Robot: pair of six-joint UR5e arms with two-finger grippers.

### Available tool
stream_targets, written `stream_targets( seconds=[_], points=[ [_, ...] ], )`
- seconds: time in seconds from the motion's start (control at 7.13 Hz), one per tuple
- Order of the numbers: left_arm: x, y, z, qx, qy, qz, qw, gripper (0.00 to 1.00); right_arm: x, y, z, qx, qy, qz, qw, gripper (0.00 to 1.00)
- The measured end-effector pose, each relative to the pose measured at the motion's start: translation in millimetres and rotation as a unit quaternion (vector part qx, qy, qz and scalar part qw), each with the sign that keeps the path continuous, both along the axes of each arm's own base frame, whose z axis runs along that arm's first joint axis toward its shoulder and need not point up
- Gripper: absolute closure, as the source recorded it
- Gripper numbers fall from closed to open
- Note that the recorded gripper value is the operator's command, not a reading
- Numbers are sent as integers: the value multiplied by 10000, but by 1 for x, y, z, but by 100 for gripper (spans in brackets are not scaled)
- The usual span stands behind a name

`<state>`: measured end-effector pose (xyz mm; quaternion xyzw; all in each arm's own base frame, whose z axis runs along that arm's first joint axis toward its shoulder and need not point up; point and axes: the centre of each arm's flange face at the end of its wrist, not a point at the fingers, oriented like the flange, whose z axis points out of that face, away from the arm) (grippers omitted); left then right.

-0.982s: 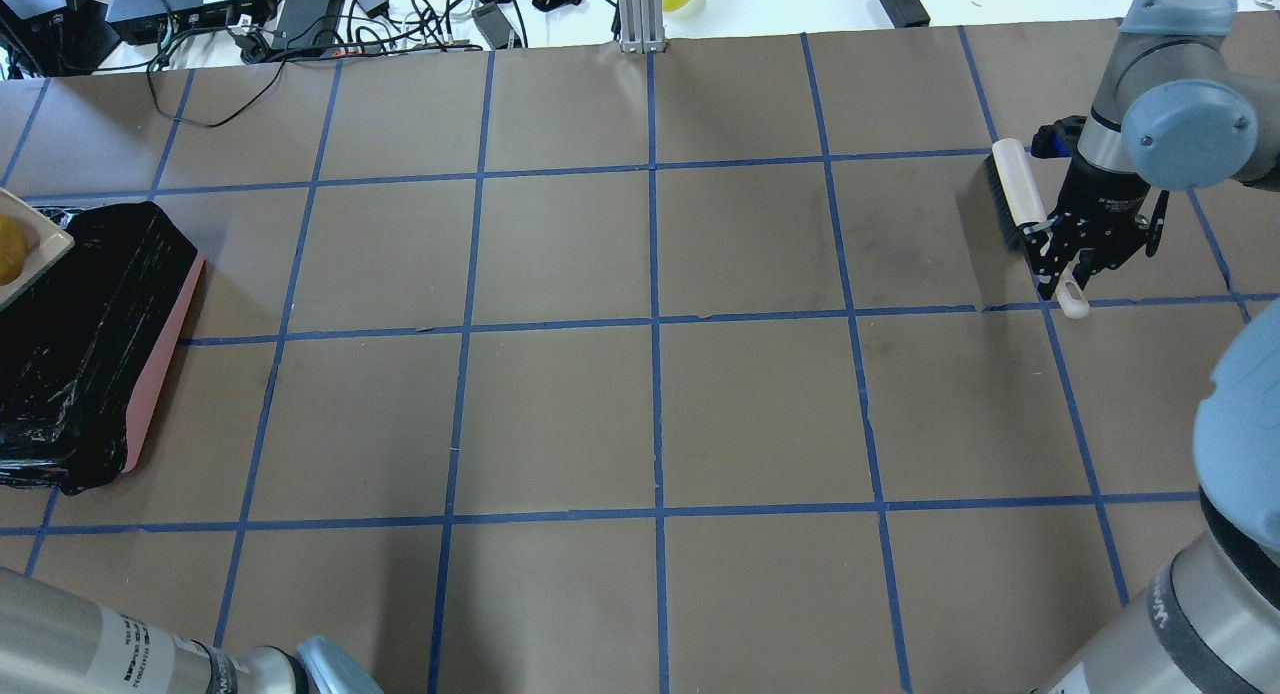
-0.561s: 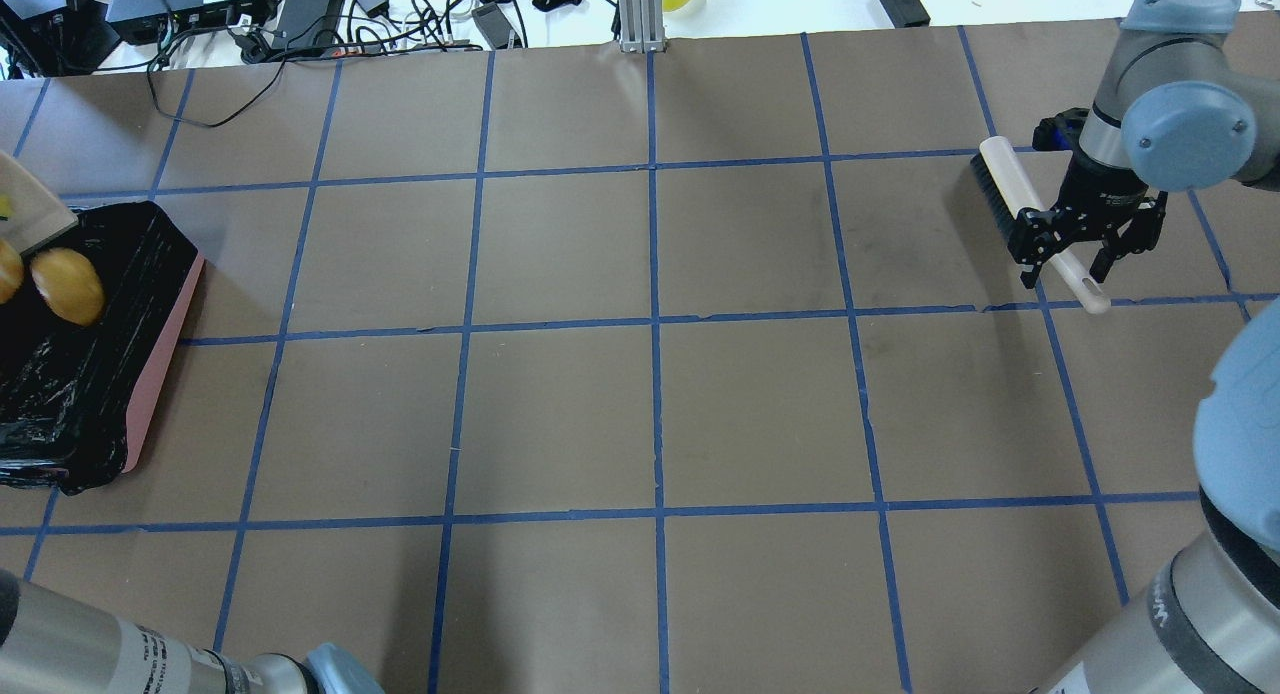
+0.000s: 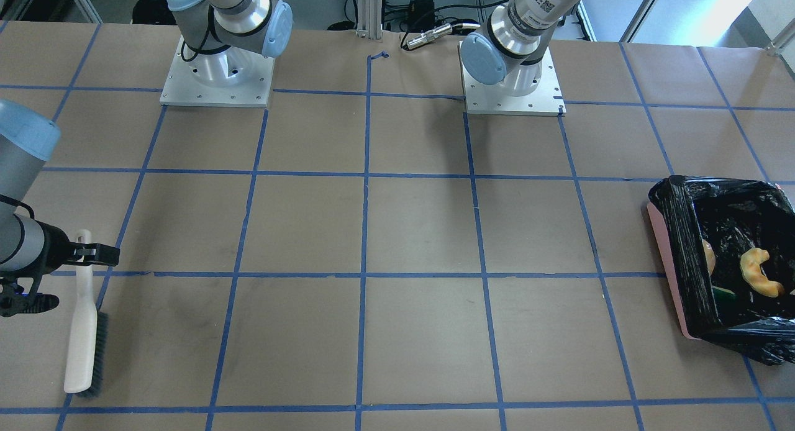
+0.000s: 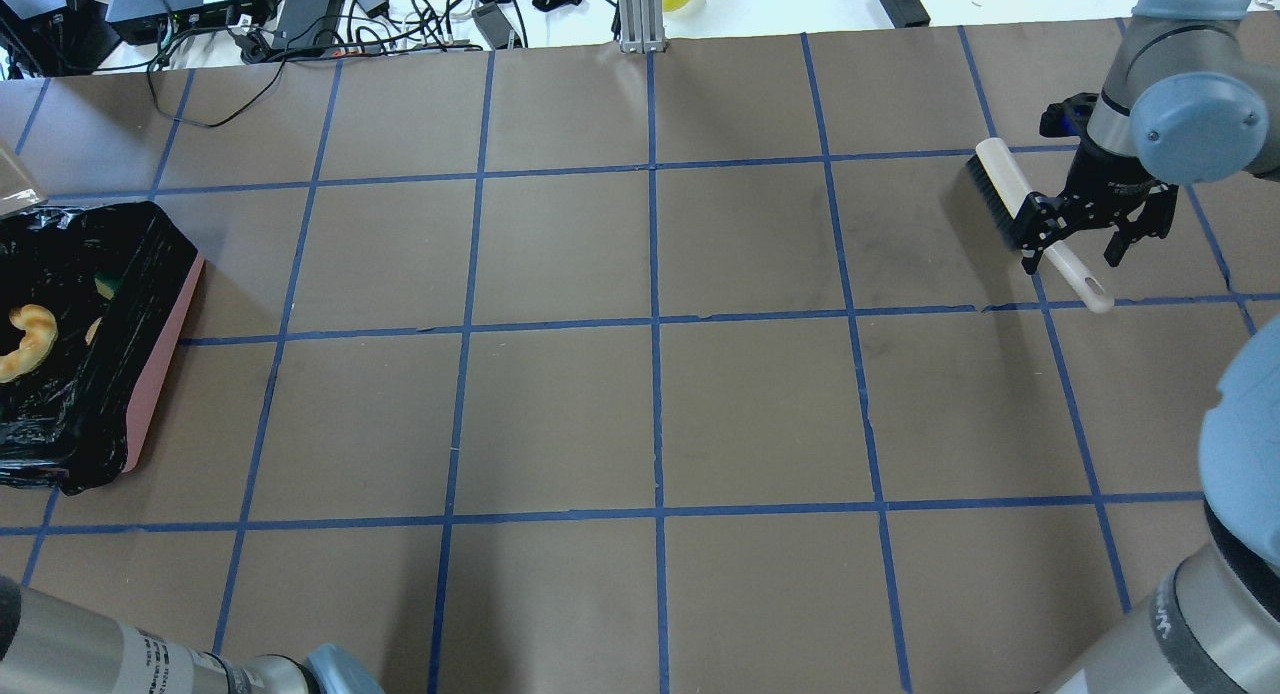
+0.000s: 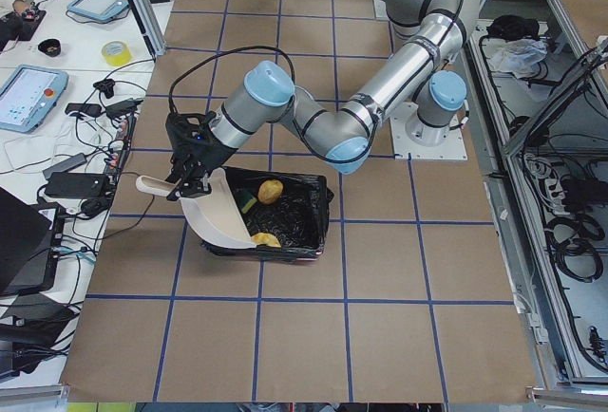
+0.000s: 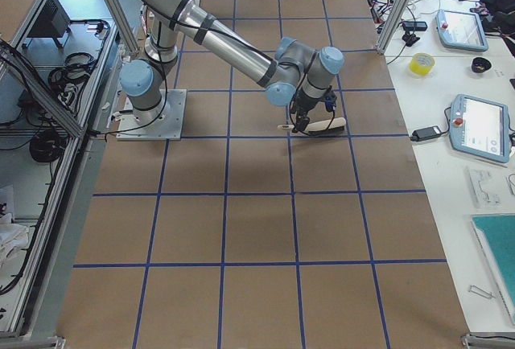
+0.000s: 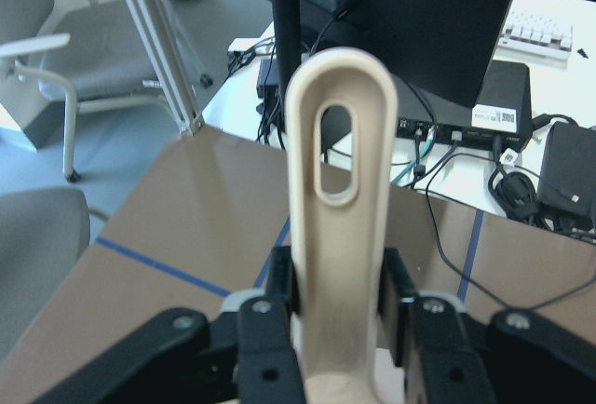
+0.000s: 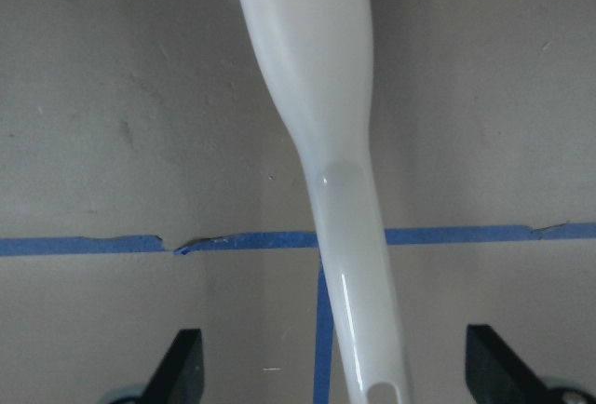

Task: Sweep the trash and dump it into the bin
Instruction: 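Tip the dustpan over the bin with the left gripper while the right releases the brush, then hold the dustpan tipped over the bin with the left gripper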

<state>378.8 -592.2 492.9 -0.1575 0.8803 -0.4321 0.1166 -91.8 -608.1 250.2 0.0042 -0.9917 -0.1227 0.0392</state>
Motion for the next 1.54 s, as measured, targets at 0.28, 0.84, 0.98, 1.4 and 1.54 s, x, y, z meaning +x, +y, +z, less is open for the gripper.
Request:
stream_targets(
  seconds=[0.28, 0.84, 0.98, 1.4, 1.54],
  points=[
    [-21, 3, 10, -298, -535, -286, 9977, 100, 7, 2, 46, -391, 36, 2, 9992, 0],
    [-70, 26, 28, -416, -1391, -753, 9865, 100, 69, 60, 208, -1202, -199, 114, 9925, 0],
    [-76, 35, 31, -397, -1705, -874, 9807, 100, 101, 72, 245, -1324, -174, 111, 9910, 0],
    [-94, 60, 9, -944, -2529, -700, 9603, 100, 209, 92, 305, -1675, -129, -126, 9857, 0],
    [-96, 64, 7, -1019, -2615, -571, 9581, 100, 230, 98, 303, -1670, -146, -130, 9858, 0]
  ],
)
